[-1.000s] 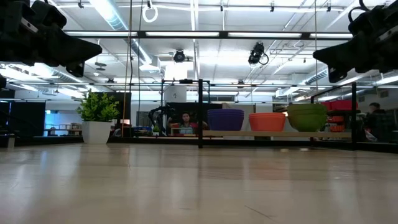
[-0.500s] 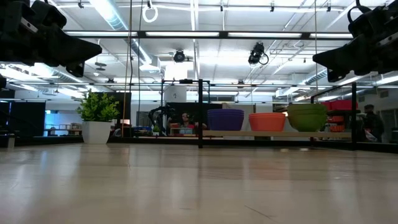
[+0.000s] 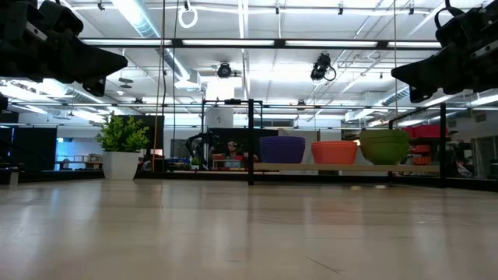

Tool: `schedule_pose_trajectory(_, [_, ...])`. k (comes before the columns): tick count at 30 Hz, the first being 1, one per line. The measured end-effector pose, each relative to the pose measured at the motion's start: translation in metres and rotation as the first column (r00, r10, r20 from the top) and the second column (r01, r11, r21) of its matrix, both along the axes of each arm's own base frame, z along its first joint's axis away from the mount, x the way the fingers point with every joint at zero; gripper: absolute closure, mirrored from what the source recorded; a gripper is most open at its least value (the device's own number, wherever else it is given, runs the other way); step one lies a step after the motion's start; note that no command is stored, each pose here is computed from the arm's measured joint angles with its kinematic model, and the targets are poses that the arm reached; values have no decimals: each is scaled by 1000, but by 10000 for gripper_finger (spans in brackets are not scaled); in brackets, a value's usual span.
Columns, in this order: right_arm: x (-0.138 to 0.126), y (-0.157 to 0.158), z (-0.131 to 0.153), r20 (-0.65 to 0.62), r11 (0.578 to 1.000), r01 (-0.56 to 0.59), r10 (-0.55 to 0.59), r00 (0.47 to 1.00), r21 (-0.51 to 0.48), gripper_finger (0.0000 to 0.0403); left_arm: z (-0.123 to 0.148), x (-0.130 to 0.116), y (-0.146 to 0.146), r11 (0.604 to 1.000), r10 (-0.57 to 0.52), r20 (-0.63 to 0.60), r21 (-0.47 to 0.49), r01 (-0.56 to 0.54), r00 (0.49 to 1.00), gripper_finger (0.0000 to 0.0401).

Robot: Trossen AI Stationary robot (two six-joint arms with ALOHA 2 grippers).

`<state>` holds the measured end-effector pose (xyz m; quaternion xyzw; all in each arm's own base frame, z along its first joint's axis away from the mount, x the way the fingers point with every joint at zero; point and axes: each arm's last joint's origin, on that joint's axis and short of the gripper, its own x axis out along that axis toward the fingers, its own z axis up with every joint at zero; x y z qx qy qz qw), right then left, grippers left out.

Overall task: Pick & Place Mini bowls
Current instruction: Return to Home Position

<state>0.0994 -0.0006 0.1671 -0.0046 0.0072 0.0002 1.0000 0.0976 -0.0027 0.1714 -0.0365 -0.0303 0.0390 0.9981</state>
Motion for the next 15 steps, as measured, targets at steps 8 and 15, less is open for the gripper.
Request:
schedule_pose_trajectory(8, [-1, 1, 2, 20, 1000, -10, 10, 1000, -2, 387, 0, 0, 0, 1000, 0, 0, 0, 0, 1000, 362])
schedule_pose_trajectory(15, [-3, 1, 6, 68, 1000, -10, 10, 998, -3, 387, 2, -1, 0, 1000, -1, 19, -1, 1, 1000, 362])
